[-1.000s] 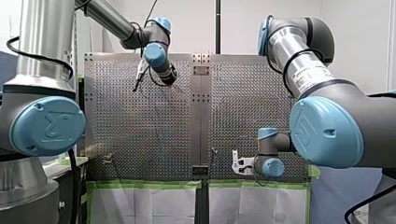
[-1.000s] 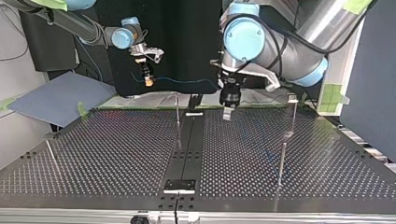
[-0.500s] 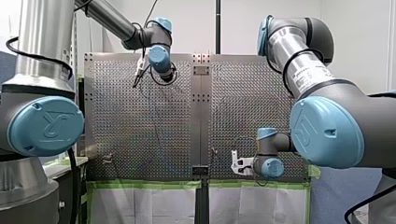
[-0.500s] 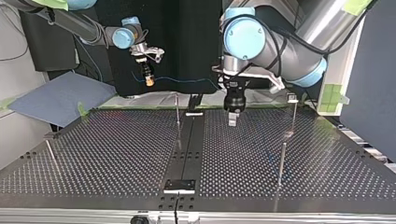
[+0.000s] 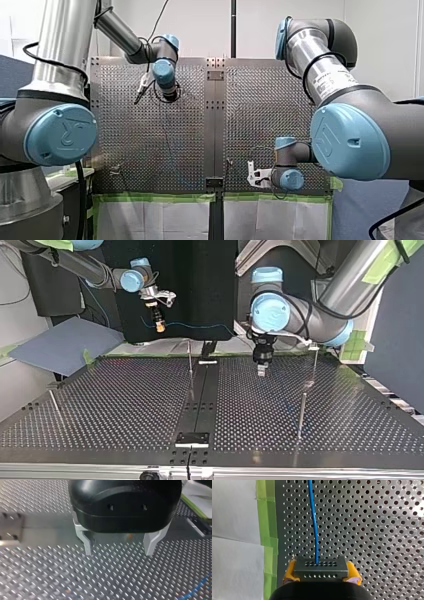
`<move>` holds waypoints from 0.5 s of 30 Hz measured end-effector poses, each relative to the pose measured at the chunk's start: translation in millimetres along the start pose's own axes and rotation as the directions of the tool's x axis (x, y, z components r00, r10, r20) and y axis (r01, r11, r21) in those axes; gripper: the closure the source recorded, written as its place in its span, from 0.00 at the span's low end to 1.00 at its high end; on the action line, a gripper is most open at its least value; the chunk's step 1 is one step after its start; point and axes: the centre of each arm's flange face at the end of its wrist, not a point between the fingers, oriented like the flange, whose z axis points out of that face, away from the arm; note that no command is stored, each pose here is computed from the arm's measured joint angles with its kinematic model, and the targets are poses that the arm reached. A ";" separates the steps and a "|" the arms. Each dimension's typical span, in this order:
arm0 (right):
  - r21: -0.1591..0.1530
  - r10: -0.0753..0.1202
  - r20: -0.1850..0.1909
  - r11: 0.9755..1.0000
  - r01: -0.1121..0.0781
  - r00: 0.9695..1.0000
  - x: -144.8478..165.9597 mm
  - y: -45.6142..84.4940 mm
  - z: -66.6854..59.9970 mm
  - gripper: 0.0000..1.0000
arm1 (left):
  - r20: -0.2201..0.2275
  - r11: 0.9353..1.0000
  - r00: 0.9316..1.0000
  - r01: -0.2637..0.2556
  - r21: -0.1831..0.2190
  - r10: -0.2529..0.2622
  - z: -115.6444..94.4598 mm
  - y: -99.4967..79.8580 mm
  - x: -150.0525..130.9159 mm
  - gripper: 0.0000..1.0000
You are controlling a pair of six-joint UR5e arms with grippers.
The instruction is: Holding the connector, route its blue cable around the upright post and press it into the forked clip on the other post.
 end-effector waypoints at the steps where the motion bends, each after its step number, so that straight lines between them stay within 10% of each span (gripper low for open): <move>1: 0.000 0.000 0.000 1.000 0.000 1.000 0.1 0.1 0.1 1.00 | -0.006 1.000 1.000 -0.002 -0.006 0.002 3.4 2.3 2.1 0.00; 15: 0.000 0.000 -0.004 1.000 0.000 1.000 0.3 0.0 0.3 1.00 | -0.004 0.996 0.997 -0.071 -0.057 0.071 25.2 25.2 1.5 0.00</move>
